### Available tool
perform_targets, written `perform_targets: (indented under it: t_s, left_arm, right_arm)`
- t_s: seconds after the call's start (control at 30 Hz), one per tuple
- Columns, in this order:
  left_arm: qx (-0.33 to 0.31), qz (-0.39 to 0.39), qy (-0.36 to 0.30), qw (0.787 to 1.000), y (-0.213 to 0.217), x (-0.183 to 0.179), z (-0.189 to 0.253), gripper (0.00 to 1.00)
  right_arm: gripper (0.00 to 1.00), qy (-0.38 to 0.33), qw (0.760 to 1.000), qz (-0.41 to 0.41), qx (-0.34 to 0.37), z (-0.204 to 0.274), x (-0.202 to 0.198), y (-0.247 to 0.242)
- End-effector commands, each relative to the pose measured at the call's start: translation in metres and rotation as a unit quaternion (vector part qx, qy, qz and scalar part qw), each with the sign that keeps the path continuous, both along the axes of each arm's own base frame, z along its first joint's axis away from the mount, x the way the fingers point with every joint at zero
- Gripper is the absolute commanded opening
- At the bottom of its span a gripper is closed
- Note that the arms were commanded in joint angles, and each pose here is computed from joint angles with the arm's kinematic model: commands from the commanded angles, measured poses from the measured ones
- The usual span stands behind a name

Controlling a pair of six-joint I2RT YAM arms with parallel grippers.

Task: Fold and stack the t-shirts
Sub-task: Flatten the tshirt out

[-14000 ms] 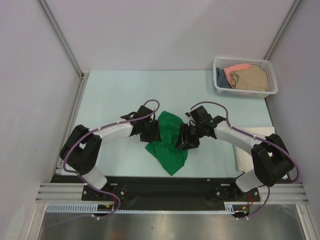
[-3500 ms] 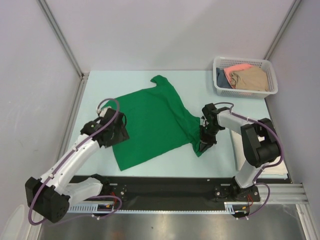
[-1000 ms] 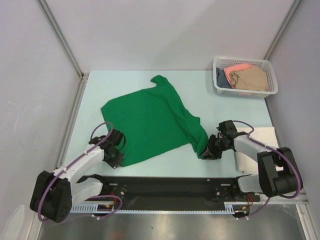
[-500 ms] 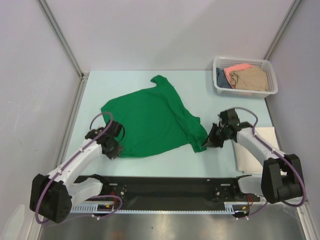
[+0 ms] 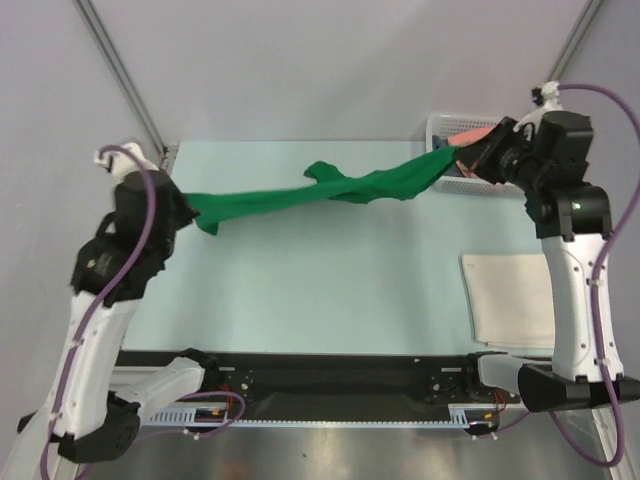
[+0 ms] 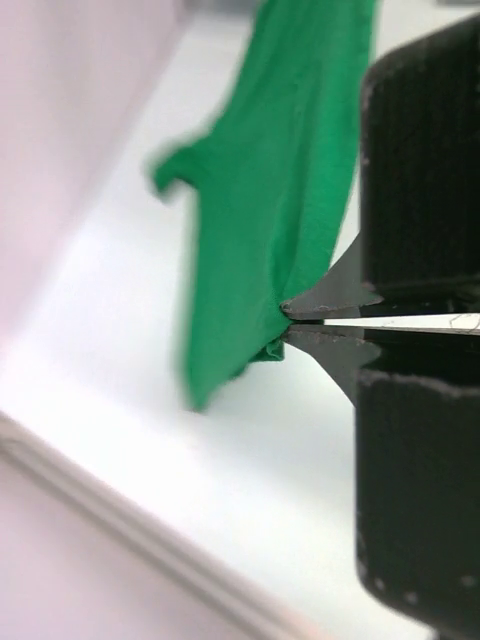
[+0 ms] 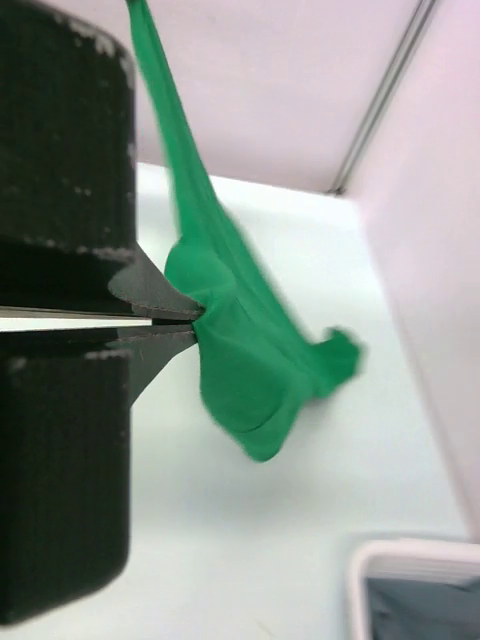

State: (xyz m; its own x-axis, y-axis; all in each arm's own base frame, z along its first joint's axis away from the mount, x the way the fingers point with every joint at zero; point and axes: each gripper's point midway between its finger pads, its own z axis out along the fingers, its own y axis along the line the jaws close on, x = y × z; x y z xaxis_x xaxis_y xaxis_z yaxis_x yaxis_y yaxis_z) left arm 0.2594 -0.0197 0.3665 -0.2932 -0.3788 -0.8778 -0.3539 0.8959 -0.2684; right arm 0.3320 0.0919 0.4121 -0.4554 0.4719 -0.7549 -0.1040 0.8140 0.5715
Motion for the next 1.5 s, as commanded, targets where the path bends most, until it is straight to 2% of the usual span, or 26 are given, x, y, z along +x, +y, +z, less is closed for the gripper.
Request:
perform_targets:
  t_s: [0.0,0.07,0.23,0.27,0.43,0.53,0.57,0.6,0.63,0.73,0.77,0.83,0.87,0.93,0.97,1.03,1.07,1.2,1.27,1.3,1.4,1.43,1.47]
  left_arm:
    - [0.063,-0.035,-0.156,0.985,0.024,-0.036,0.105,0.0]
    - [0.079,-0.078,-0.251,0.962,0.023,-0.067,0.159,0.0]
    - [0.076,-0.099,-0.371,0.92,0.037,-0.129,0.236,0.0]
    - [0.066,-0.099,-0.406,0.906,0.044,-0.152,0.255,0.0]
    - [0.027,-0.126,-0.499,0.857,0.055,-0.218,0.297,0.0]
    - [0.004,-0.144,-0.561,0.815,0.054,-0.249,0.315,0.0]
    - [-0.001,-0.151,-0.555,0.818,0.048,-0.238,0.31,0.0]
    - [-0.003,-0.16,-0.56,0.813,0.044,-0.239,0.309,0.0]
    - [-0.002,-0.168,-0.562,0.81,0.037,-0.232,0.31,0.0]
    - [0.006,-0.172,-0.506,0.845,0.016,-0.176,0.284,0.0]
    - [0.014,-0.175,-0.469,0.866,0.005,-0.144,0.261,0.0]
    - [0.023,-0.16,-0.444,0.881,-0.001,-0.111,0.241,0.0]
    - [0.036,-0.152,-0.404,0.901,-0.008,-0.08,0.211,0.0]
    - [0.056,-0.132,-0.373,0.917,-0.012,-0.048,0.186,0.0]
    - [0.077,-0.133,-0.328,0.932,-0.021,-0.016,0.152,0.0]
    - [0.1,-0.096,-0.292,0.946,-0.019,0.018,0.12,0.0]
    - [0.121,-0.094,-0.238,0.959,-0.026,0.049,0.077,0.0]
    - [0.166,-0.062,-0.162,0.971,-0.023,0.113,-0.008,0.0]
    - [0.164,-0.042,-0.147,0.975,-0.015,0.141,-0.042,0.0]
    - [0.168,-0.038,-0.104,0.98,-0.014,0.163,-0.08,0.0]
    - [0.155,0.01,-0.059,0.986,0.011,0.196,-0.123,0.0]
    - [0.15,-0.004,-0.03,0.988,0.014,0.214,-0.154,0.0]
    - [0.143,-0.007,-0.027,0.989,0.015,0.226,-0.161,0.0]
  right_arm:
    - [0.0,-0.108,0.994,-0.013,-0.018,0.073,-0.041,-0.011]
    - [0.0,-0.17,0.985,-0.017,-0.022,0.108,-0.061,-0.015]
    - [0.0,-0.285,0.958,-0.014,-0.017,0.173,-0.122,-0.016]
    - [0.0,-0.301,0.953,-0.014,-0.02,0.182,-0.132,-0.017]
    - [0.0,-0.418,0.908,-0.009,-0.013,0.248,-0.212,-0.019]
    - [0.0,-0.468,0.884,0.001,-0.006,0.27,-0.243,-0.018]
    - [0.0,-0.473,0.881,0.005,-0.004,0.273,-0.244,-0.016]
    - [0.0,-0.474,0.881,0.011,-0.003,0.272,-0.244,-0.014]
    - [0.0,-0.47,0.882,0.016,-0.003,0.268,-0.232,-0.012]
    - [0.0,-0.449,0.893,0.017,-0.015,0.255,-0.2,-0.009]
    - [0.0,-0.421,0.907,0.018,-0.02,0.237,-0.175,-0.008]
    - [0.0,-0.403,0.914,0.021,-0.03,0.221,-0.144,-0.005]
    - [0.0,-0.365,0.93,0.024,-0.034,0.192,-0.117,-0.003]
    - [0.0,-0.336,0.941,0.023,-0.043,0.165,-0.076,-0.001]
    - [0.0,-0.316,0.947,0.024,-0.047,0.147,-0.057,0.0]
    - [0.0,-0.265,0.962,0.019,-0.059,0.098,-0.006,0.001]
    - [0.0,-0.247,0.967,0.018,-0.062,0.081,0.008,0.001]
    - [0.0,-0.162,0.984,0.026,-0.074,-0.022,0.08,0.003]
    - [0.0,-0.14,0.986,0.018,-0.084,-0.062,0.11,0.001]
    - [0.0,-0.126,0.988,0.016,-0.084,-0.078,0.119,-0.001]
    - [0.0,-0.078,0.992,0.022,-0.091,-0.132,0.146,0.001]
    - [0.0,-0.065,0.993,0.027,-0.091,-0.146,0.151,0.003]
    - [0.0,-0.07,0.993,0.027,-0.091,-0.149,0.159,0.004]
